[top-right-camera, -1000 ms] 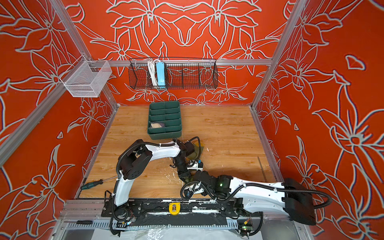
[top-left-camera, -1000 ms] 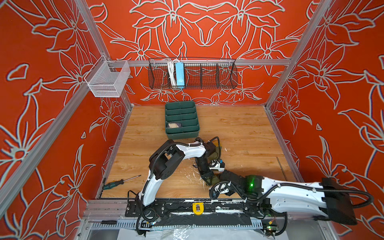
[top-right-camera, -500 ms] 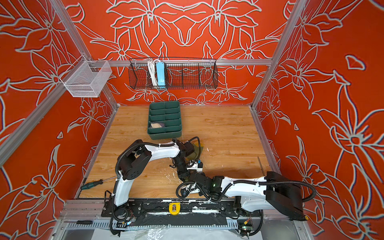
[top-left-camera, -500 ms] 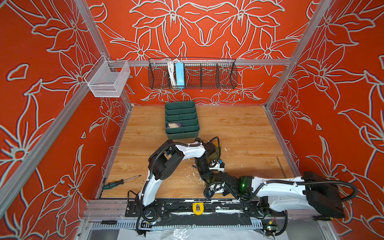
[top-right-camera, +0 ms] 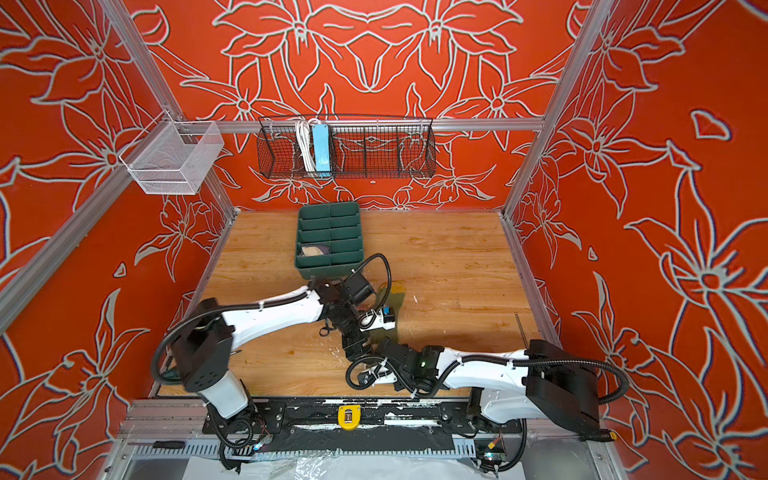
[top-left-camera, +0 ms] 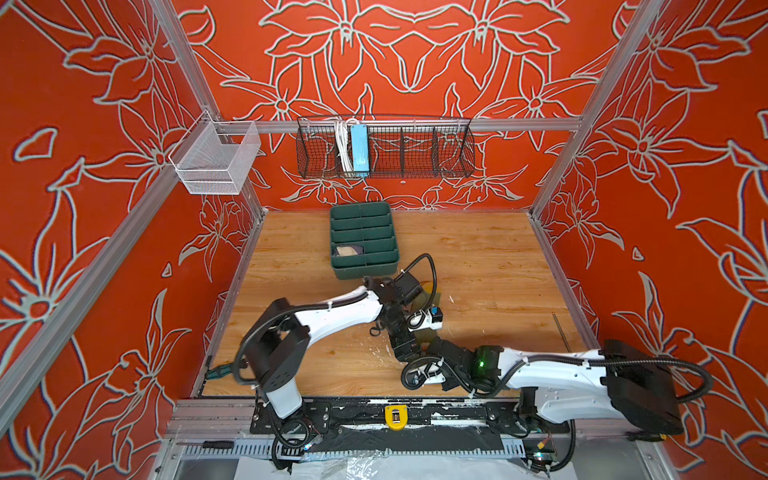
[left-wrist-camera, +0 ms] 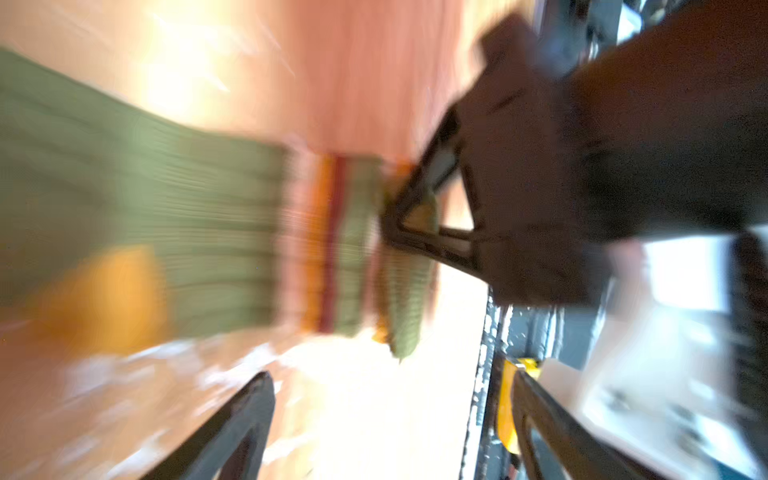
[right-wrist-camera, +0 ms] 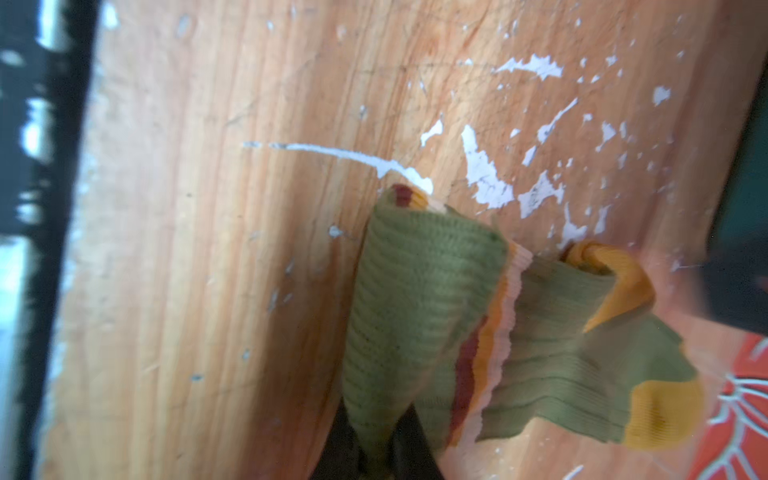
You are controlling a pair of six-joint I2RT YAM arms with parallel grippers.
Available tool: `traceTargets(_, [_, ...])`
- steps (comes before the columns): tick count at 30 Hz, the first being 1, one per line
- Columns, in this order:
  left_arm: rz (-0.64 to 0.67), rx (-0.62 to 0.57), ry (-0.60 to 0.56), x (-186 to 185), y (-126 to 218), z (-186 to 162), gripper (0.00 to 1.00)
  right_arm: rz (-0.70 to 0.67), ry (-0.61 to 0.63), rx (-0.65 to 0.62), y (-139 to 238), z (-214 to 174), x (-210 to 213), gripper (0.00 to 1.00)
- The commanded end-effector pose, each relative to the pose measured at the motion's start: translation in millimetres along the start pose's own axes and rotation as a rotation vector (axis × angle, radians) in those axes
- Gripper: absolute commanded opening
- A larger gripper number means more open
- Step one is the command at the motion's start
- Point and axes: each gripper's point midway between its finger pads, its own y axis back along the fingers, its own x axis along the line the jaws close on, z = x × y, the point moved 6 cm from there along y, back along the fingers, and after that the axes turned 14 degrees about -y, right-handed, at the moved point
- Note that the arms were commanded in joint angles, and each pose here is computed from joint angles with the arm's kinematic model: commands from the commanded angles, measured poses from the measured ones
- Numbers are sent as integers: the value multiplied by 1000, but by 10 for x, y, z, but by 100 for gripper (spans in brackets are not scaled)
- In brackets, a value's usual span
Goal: Roll the socks
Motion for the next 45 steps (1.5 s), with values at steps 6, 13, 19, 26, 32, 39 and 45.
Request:
traceTargets(6, [784,-396,-154,-31,1489,150,97,318,-200,54,129,-148,215,0])
traceTargets(13, [774,-561,-571,-791,1910,-83,92,465,-373,91,33,-86,78,0])
traceTargets(19, [639,-396,-815,-1009,1500,-222,89,617,-447,176,-90,-38,-25,0])
traceTargets(26, [575,-173,-1001,-1116,558,-260,90,690,-535,210,-189,-34,-167,0])
traceTargets(32, [573,-86,-965,-1137,-163,-206,87,694,-566,230,-251,-35,-219,0])
traceTargets(39, [756,-3,-789,-864,-610,-126,79,671,-577,208,-243,-43,-243,0])
traceTargets(45, [757,94,-712,-716,-841,-248,59,654,-569,184,-205,-48,-242,0])
